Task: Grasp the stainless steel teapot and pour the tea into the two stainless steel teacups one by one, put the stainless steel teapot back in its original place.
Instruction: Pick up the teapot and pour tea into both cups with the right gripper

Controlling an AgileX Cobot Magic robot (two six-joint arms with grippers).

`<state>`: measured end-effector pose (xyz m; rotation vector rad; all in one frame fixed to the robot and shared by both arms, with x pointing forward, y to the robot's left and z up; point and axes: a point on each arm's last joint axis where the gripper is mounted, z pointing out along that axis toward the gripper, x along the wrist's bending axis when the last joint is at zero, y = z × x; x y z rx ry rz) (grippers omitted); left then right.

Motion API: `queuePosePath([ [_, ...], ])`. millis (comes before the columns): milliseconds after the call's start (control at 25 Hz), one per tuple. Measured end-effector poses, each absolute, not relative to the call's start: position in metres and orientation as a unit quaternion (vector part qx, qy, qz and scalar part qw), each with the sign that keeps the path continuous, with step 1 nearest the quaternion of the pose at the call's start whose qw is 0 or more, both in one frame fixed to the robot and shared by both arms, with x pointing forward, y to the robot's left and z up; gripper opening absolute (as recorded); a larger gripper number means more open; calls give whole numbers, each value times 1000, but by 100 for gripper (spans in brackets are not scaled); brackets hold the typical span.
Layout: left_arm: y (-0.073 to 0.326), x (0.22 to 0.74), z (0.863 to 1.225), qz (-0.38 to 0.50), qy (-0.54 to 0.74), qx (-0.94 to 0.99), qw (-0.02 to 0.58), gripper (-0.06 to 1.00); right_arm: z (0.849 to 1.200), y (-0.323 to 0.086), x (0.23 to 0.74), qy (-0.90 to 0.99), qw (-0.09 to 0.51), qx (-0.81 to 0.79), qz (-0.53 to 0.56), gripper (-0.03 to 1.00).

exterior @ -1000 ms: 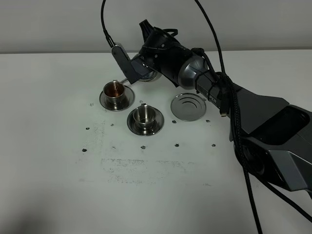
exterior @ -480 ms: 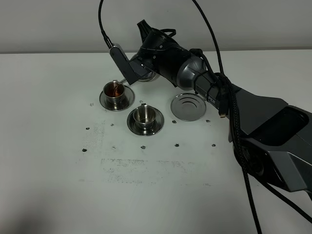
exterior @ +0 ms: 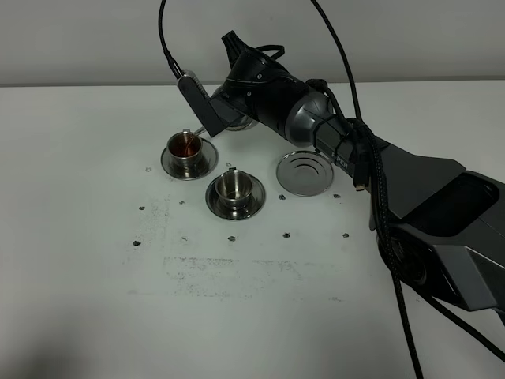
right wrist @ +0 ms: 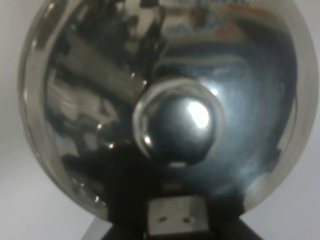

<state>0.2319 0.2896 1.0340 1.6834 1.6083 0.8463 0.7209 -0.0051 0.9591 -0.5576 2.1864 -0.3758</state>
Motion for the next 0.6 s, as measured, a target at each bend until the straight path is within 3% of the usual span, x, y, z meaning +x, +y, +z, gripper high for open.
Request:
queuePosePath([
  [600, 290, 232, 1034, 323, 615, 642, 327, 28, 956, -1, 719, 865, 417, -232, -158, 18],
])
